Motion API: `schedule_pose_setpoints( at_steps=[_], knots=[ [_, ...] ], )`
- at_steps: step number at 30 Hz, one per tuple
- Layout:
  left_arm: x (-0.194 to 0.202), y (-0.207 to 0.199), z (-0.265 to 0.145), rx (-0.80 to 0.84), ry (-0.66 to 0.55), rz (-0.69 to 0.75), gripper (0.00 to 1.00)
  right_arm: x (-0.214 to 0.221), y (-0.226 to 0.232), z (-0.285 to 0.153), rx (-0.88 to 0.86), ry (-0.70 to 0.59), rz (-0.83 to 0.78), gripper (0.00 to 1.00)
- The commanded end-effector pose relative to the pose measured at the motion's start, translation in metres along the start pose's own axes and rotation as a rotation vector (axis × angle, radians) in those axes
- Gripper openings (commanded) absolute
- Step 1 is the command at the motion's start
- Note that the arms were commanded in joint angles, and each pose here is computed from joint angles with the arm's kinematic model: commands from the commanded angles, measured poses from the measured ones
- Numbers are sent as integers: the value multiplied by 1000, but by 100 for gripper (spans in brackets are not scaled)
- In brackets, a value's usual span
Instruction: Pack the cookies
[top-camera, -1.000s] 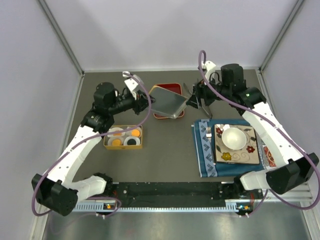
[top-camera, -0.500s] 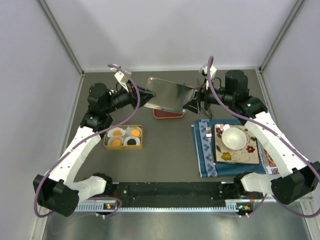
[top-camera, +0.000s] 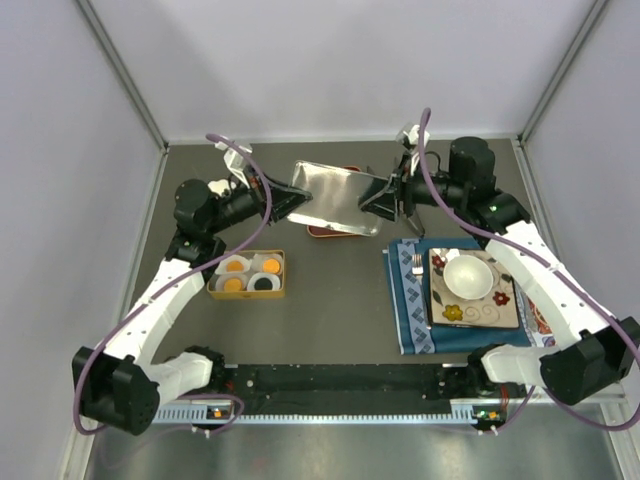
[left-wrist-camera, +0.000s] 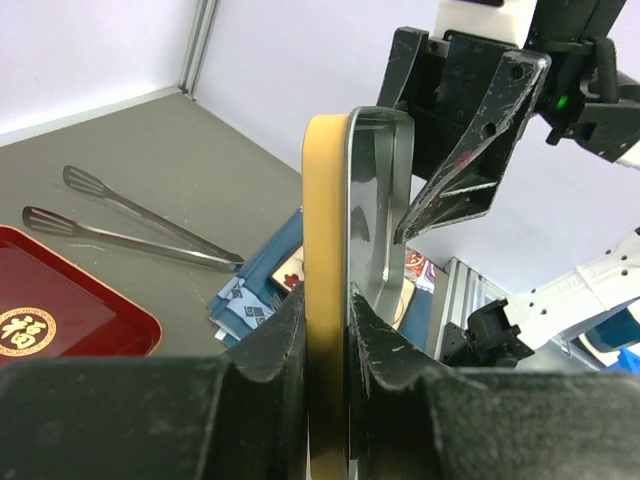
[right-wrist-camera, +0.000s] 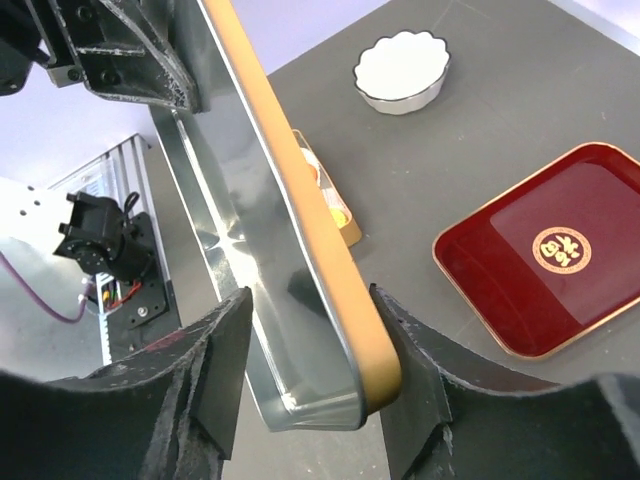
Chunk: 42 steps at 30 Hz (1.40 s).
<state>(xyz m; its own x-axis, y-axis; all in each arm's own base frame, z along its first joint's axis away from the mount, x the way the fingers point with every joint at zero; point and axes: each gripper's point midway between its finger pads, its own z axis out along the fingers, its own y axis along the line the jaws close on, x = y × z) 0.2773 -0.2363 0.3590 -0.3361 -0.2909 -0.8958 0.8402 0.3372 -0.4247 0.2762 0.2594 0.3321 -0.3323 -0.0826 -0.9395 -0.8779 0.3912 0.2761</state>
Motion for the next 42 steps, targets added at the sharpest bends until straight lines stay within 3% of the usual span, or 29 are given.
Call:
schedule_pose_setpoints(
  at_steps=[1, 8, 11, 13, 15, 16, 18, 20, 23, 31, 35, 42],
  knots=[
    [-28, -23, -7, 70, -103, 46, 0, -9, 8, 3, -69, -31, -20, 46],
    [-28, -22, -7, 72, -112, 38, 0, -11, 13, 5, -104, -24, -6, 25],
    [-26, -17, -7, 39, -96, 33, 12, -14, 12, 5, -89, -23, -15, 11],
    [-24, -16, -8, 23, -81, 25, 32, -18, 9, 4, -64, -26, -23, 1],
    [-23, -15, -9, 16, -69, 36, 43, -19, 6, 2, -44, -22, -34, 0],
    [-20, -14, -11, 6, -58, 31, 59, -19, 4, 2, -26, -21, -37, 0],
    [-20, -13, -12, -7, -50, 56, 68, -23, 3, 0, -17, -17, -54, 0],
    [-16, -9, -14, -30, -30, 72, 85, -26, 3, -1, -9, -14, -65, 0],
    [-18, -5, -20, -64, -29, 73, 94, -37, -1, -6, 32, -12, -119, 0],
    [-41, -4, -39, -121, -13, 100, 99, -61, -40, -33, 338, 43, -429, 0],
    [-59, -8, -47, -147, -17, 128, 99, -72, -53, -41, 487, 119, -699, 0],
    [-66, 10, -50, -192, 25, -9, 98, -93, -51, -52, 612, 162, -998, 0]
  ],
)
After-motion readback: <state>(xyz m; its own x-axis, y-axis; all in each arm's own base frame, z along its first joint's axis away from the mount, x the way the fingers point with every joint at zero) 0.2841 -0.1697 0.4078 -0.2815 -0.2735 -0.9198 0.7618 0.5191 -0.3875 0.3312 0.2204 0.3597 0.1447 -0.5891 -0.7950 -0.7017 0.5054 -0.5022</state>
